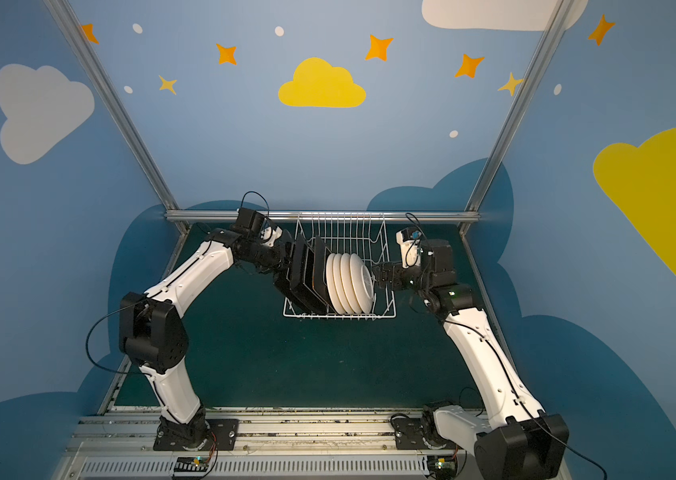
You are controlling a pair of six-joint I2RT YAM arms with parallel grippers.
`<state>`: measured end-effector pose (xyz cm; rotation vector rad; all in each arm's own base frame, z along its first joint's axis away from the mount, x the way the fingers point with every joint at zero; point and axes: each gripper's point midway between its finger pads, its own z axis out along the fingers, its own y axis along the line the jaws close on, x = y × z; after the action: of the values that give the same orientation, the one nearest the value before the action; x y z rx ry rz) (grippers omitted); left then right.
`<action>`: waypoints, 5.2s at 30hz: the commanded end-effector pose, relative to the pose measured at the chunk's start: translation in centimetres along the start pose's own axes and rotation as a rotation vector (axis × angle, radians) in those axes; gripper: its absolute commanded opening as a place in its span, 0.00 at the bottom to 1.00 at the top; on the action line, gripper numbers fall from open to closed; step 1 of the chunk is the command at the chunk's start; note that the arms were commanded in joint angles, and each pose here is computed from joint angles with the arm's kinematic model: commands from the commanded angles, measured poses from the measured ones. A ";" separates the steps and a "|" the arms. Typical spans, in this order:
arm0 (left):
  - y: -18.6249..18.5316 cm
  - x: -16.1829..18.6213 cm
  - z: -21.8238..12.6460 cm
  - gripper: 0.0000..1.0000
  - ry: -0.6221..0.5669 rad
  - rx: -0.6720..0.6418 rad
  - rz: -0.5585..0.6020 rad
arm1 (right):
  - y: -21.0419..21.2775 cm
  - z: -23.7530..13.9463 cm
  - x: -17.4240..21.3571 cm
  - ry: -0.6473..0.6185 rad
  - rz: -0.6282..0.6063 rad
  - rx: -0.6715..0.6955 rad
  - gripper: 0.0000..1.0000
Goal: Unload the plates from the dish rack
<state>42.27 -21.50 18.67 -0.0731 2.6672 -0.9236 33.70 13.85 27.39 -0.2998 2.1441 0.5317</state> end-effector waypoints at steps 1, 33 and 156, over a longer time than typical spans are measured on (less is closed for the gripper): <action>-0.9 1.5 0.3 0.03 0.058 0.030 0.013 | 0.3 -0.2 -0.7 -0.030 -0.001 -0.008 0.95; -6.4 -1.8 -9.3 0.03 -0.165 0.061 0.111 | 1.4 0.2 -1.6 -0.051 0.002 -0.047 0.95; -13.1 0.4 -13.8 0.03 -1.070 -0.594 1.863 | 18.0 8.9 -6.5 0.342 0.702 -0.484 0.00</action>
<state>37.86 -23.07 29.34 1.3120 1.1652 0.4636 38.24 33.27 30.80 0.3534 2.4721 1.4727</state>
